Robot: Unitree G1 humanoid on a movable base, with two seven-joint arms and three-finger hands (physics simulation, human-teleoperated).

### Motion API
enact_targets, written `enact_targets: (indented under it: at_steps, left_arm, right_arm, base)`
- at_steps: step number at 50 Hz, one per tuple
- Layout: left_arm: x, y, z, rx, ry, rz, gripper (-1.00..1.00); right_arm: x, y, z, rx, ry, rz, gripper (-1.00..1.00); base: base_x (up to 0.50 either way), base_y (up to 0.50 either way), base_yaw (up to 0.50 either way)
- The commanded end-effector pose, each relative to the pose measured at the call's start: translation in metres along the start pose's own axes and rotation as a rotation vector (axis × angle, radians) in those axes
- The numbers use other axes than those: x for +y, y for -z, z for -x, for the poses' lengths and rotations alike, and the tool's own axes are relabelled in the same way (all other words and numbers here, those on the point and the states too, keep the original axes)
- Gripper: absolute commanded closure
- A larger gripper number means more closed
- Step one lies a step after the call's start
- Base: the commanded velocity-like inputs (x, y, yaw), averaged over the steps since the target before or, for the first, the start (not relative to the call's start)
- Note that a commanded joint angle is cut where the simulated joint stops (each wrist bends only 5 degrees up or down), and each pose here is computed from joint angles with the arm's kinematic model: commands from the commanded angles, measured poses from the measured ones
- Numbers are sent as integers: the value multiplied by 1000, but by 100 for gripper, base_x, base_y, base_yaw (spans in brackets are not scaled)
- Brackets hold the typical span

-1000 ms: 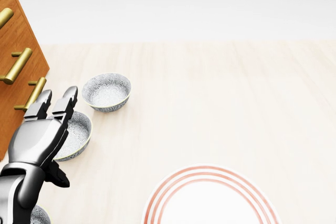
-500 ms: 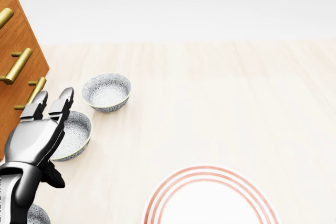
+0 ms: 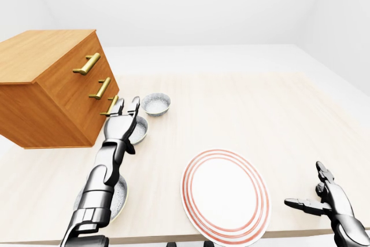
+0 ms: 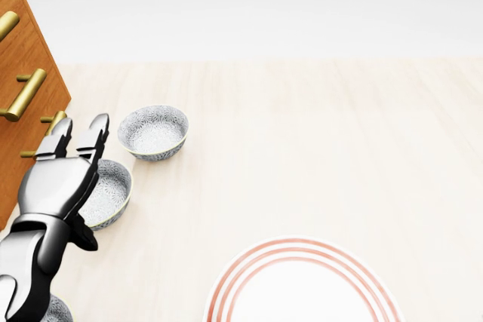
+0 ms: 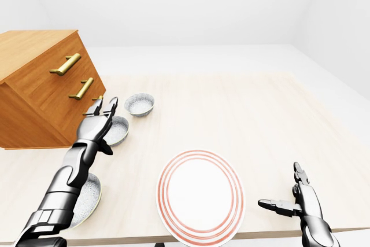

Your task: Put the bowl in the middle on the plate.

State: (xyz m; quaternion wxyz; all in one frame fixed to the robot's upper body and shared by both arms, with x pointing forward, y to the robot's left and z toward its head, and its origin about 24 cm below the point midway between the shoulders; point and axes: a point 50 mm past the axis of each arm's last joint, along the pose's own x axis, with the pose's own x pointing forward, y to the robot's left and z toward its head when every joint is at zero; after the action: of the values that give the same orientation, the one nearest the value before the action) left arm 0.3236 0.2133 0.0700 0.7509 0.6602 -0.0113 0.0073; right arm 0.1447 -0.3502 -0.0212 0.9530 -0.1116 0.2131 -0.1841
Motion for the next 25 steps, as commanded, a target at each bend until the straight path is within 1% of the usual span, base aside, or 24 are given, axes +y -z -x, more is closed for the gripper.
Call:
enact_targets:
  at_steps: [1, 5, 13, 19, 25]
  left_arm:
    - [-5, 0, -2, -1, 56, -12, -100]
    - [-2, 2, -4, 3, 61, -20, -100]
    - [-8, 6, -6, 17, 75, -47, -100]
    - [-6, 7, -9, 19, 75, -52, -100]
    - [-7, 6, -8, 14, 79, -53, -100]
  right_arm:
    - [2, 18, 5, 77, -4, 11, -100]
    - [2, 20, 4, 86, -3, 10, -100]
    - [3, 19, 4, 82, -2, 12, -100]
    - [2, 18, 4, 80, -1, 11, -100]
    - [2, 20, 4, 86, -1, 9, -100]
  base:
    - [0, 0, 0]
    - [0, 0, 0]
    - [0, 0, 0]
    - [0, 0, 0]
    - [0, 0, 0]
